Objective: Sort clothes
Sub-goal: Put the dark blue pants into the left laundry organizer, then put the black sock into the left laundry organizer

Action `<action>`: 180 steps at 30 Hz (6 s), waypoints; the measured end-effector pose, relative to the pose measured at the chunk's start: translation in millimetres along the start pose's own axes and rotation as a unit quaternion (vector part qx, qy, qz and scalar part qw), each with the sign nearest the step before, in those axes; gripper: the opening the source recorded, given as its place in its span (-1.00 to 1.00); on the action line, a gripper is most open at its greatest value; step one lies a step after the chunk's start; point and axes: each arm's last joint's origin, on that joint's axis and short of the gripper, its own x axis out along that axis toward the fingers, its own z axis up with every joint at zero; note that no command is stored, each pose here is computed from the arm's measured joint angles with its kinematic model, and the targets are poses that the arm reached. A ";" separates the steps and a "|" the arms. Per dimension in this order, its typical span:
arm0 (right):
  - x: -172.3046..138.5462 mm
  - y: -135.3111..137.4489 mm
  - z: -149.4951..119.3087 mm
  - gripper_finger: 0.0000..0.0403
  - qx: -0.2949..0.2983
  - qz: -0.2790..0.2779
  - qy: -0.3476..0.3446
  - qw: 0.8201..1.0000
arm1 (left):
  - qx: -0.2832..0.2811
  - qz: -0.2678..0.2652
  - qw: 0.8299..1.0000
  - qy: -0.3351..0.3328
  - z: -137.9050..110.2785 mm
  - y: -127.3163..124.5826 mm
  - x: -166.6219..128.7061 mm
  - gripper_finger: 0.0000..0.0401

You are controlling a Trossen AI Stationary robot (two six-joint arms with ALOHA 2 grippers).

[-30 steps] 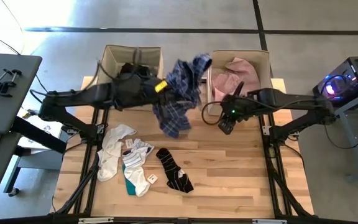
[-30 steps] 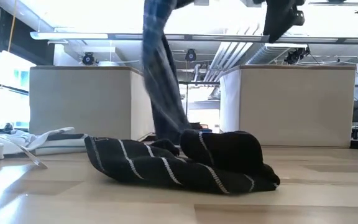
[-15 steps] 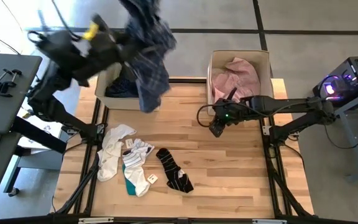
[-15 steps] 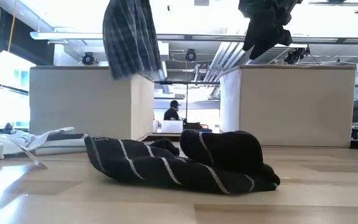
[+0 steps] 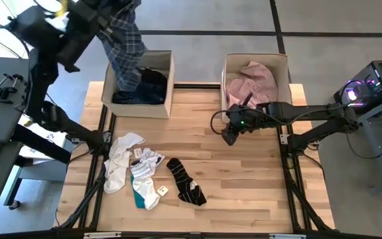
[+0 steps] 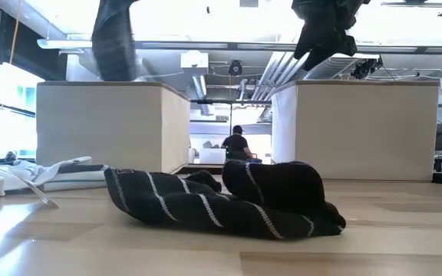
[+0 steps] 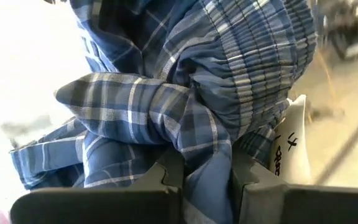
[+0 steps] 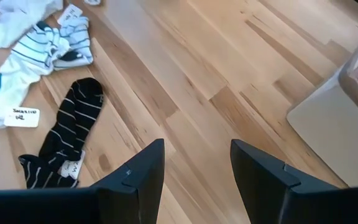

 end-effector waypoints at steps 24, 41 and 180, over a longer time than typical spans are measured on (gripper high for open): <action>-1.9 9.0 -5.1 -0.15 0.017 0.015 0.000 1.000 | -0.155 -0.196 0.852 0.459 -201.8 -72.5 97.4 -0.84; -10.8 35.4 -27.3 -0.15 0.019 0.016 -0.018 1.000 | -0.231 -0.202 0.768 0.562 -351.5 -175.5 55.6 -0.82; -13.0 33.9 -27.1 -0.15 -0.085 -0.078 -0.095 0.989 | -0.014 -0.612 0.667 0.425 -147.7 -485.6 -218.0 0.38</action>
